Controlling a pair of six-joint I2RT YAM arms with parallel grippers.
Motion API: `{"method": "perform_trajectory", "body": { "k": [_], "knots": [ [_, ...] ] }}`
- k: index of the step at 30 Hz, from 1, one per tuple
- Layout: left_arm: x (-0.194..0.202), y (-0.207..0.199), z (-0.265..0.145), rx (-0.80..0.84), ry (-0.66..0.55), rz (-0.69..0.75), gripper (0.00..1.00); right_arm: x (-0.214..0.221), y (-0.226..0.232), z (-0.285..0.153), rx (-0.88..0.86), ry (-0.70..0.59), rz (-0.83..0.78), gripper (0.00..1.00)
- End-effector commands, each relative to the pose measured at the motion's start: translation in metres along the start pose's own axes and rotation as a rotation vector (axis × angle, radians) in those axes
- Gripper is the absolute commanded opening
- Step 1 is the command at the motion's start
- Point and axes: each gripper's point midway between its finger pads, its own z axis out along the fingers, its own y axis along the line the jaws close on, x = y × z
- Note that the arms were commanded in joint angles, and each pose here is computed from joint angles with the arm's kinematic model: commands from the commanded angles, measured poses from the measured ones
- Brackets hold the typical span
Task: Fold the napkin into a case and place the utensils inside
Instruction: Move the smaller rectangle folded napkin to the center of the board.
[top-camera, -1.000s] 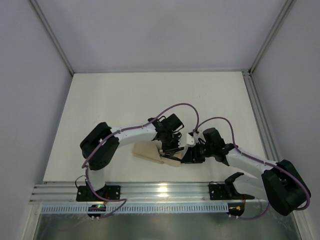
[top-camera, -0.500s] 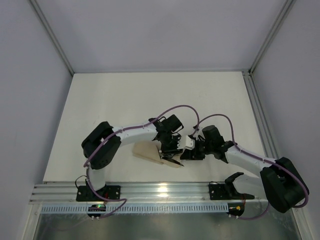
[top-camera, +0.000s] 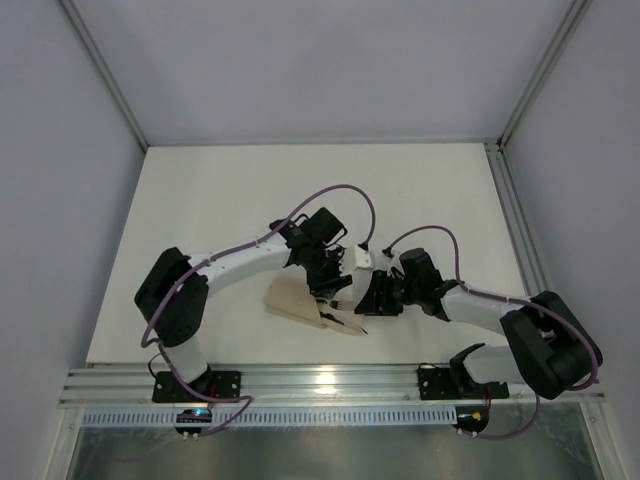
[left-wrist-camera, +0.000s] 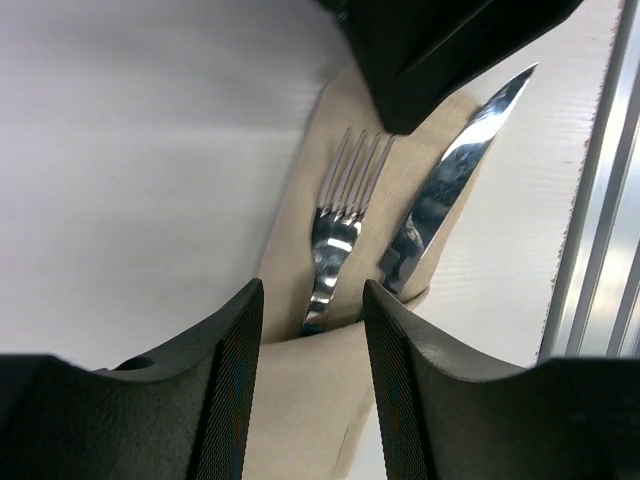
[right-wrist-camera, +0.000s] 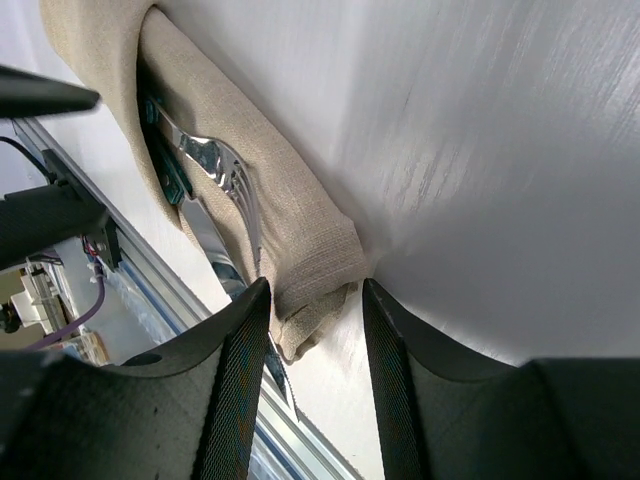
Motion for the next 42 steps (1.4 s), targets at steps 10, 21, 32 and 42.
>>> {"method": "perform_trajectory", "body": {
  "k": [10, 21, 32, 42],
  "knots": [
    [0.113, 0.055, -0.068, -0.185, 0.044, -0.549, 0.56, 0.002, -0.005, -0.001, 0.016, -0.013, 0.003, 0.46],
    [0.160, 0.056, -0.048, -0.144, 0.102, -0.681, 0.52, -0.005, 0.001, 0.014, -0.031, -0.003, 0.021, 0.17],
    [0.213, 0.054, -0.070, -0.149, 0.056, -0.852, 0.16, -0.076, 0.017, 0.064, -0.028, -0.008, -0.033, 0.08],
    [0.270, 0.071, -0.121, -0.306, 0.000, -1.015, 0.20, -0.165, 0.073, 0.140, -0.029, 0.029, -0.165, 0.09]
  ]
}}
